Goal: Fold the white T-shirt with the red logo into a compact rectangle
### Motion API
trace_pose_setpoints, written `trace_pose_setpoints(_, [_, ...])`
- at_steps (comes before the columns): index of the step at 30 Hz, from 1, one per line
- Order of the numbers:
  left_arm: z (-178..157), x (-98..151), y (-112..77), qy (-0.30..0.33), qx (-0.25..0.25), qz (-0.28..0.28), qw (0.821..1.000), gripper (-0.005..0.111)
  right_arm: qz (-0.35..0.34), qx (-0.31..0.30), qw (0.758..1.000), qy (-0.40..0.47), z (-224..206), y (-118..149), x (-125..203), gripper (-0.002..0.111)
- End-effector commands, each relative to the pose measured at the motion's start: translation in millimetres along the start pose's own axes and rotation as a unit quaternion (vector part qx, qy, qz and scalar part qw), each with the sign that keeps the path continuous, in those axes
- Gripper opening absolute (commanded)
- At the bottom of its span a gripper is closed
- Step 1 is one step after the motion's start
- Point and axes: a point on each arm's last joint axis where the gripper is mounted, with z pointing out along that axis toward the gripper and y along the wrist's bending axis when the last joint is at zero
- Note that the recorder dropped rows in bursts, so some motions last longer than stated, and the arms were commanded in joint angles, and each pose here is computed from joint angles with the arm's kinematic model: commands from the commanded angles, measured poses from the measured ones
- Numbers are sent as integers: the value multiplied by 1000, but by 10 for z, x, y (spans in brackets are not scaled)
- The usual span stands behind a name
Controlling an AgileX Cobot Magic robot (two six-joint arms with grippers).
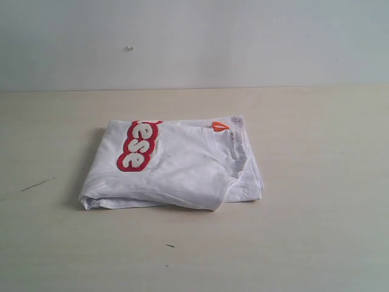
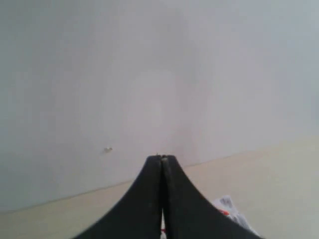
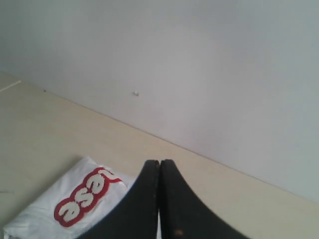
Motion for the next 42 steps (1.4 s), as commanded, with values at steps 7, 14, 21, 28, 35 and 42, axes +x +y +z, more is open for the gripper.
trace_pose_setpoints(7, [-851, 35, -99, -120, 4, 8, 993, 0, -2, 3, 996, -89, -882, 66, 169, 0])
trace_pose_setpoints(14, [-1351, 83, -165, -199, 15, 6, 980, 0, 4, 4, 988, -156, -1410, 107, 339, 0])
trace_pose_setpoints(21, [-1771, 116, -221, -275, 27, -1, 961, 0, 13, 1, 970, -241, -1958, 148, 401, 0])
trace_pose_setpoints(28, [-1961, 129, -236, -314, 27, 3, 949, 0, 5, 0, 944, -330, -2544, 196, 583, 0])
trace_pose_setpoints(35, [-1977, 117, -239, -316, 27, 3, 948, 0, 1, 7, 911, -412, -2962, 218, 749, 0])
trace_pose_setpoints(42, [-1974, 120, -238, -314, 25, 8, 949, 0, 8, 5, 916, -400, -2940, 217, 766, 0])
